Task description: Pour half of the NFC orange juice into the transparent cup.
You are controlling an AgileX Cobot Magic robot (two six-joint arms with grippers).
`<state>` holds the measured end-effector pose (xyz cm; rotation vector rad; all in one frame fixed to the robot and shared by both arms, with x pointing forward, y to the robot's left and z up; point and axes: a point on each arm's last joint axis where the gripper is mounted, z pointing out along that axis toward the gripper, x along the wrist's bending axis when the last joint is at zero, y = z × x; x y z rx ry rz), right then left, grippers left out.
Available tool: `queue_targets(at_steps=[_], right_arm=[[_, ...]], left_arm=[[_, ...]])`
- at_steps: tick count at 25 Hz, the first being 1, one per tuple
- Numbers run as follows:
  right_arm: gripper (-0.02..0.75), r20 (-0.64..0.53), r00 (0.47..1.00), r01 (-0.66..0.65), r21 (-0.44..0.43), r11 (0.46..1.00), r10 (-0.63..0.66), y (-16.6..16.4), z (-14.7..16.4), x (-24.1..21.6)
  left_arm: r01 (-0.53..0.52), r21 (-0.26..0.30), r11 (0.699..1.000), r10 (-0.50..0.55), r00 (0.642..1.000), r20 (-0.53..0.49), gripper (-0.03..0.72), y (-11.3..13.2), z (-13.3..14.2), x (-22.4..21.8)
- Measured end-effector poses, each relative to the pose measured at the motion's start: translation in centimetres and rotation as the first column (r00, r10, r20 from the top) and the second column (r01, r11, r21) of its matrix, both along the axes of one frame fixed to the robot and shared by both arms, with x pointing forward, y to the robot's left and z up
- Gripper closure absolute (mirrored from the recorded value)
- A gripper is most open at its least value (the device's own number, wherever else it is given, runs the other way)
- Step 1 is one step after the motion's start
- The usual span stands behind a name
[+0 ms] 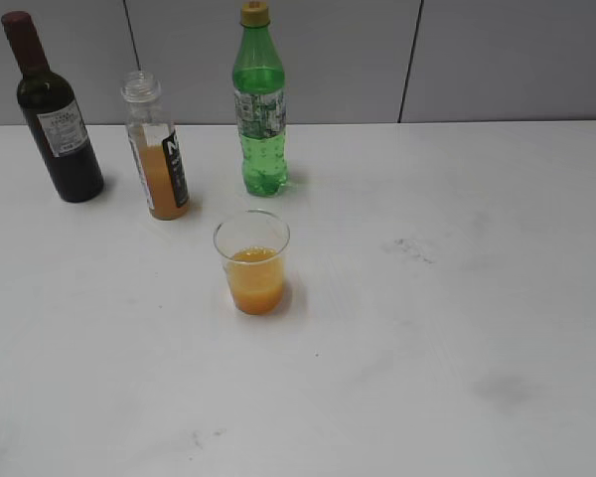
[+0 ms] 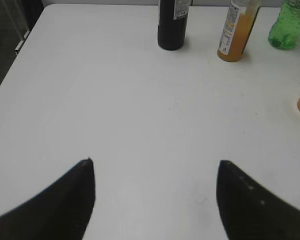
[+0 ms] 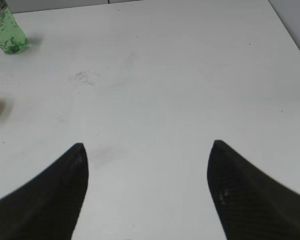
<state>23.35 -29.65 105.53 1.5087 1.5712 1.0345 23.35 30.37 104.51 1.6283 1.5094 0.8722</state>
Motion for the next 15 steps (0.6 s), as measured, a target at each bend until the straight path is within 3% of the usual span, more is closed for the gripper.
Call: queue_targets(at_steps=[15], right_arm=[[0.168, 0.0, 1.0, 0.0, 0.0, 1.0, 0.0, 0.0, 0.0, 0.0]], left_arm=[[0.0, 0.001, 1.0, 0.0, 1.0, 0.0, 0.104, 0.0, 0.0, 0.0]])
